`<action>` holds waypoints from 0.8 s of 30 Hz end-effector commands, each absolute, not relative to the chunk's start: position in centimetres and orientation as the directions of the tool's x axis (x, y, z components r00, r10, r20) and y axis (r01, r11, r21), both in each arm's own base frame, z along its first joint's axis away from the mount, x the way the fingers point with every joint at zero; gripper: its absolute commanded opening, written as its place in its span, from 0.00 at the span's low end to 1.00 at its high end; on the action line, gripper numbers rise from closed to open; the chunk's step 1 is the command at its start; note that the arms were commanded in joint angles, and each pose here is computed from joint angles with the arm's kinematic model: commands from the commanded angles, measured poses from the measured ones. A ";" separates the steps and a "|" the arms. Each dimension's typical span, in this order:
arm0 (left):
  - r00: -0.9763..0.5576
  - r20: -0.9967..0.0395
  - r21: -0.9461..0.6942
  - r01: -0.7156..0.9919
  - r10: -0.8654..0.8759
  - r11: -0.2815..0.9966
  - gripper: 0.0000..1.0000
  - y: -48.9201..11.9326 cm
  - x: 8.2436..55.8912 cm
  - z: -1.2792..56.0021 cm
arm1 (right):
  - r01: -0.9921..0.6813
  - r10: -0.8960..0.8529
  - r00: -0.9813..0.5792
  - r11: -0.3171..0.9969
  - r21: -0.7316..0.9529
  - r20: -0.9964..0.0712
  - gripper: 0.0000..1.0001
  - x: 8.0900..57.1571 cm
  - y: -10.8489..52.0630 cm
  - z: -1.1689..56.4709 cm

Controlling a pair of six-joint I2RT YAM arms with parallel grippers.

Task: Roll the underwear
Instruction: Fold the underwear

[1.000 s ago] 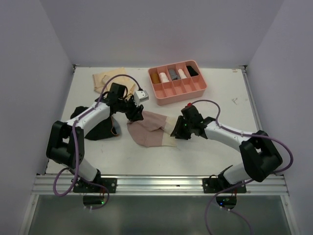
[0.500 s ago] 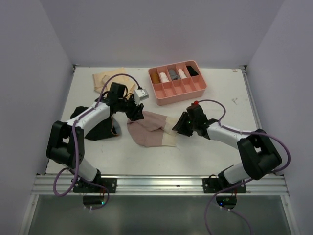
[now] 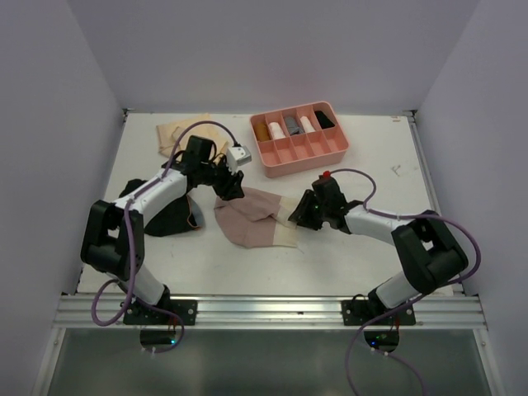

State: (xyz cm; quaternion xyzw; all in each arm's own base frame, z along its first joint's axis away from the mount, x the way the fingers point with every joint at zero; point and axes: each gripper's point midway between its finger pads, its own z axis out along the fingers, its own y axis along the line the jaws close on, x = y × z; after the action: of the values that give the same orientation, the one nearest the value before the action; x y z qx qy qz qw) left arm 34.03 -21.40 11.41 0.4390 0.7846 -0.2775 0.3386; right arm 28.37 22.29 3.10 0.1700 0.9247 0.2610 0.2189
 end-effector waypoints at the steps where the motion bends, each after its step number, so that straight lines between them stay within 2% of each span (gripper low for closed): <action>1: -0.366 -0.796 -0.123 0.877 0.481 0.464 0.48 -22.0 35.2 12.5 | 0.162 0.433 -0.837 0.778 0.607 -0.333 0.40 29.2 23.3 3.5; 9: -0.367 -0.794 -0.141 0.887 0.486 0.439 0.46 -22.1 34.4 12.3 | 0.154 0.441 -0.832 0.767 0.623 -0.337 0.31 29.5 23.5 3.8; 12: -0.361 -0.791 -0.153 0.898 0.495 0.412 0.44 -22.1 33.7 12.0 | 0.157 0.443 -0.829 0.771 0.617 -0.342 0.21 29.4 23.2 4.0; 15: -0.339 -0.785 -0.139 0.912 0.518 0.386 0.40 -21.9 32.7 11.4 | 0.155 0.444 -0.827 0.770 0.619 -0.345 0.07 29.0 23.0 4.4; 19: -0.322 -0.753 -0.108 0.921 0.574 0.375 0.41 -21.7 30.8 9.2 | 0.146 0.444 -0.822 0.769 0.622 -0.356 0.00 28.7 22.8 5.1; 24: -0.270 -0.724 -0.019 0.927 0.635 0.374 0.45 -23.0 29.4 7.7 | 0.133 0.437 -0.825 0.767 0.628 -0.359 0.00 28.4 22.7 5.8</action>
State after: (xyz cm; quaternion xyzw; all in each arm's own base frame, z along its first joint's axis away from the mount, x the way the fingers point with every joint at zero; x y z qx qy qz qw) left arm 28.86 -22.14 6.75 0.4874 0.7832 -0.2658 0.2800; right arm 28.35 22.80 4.61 0.1630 0.9108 0.2948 0.2388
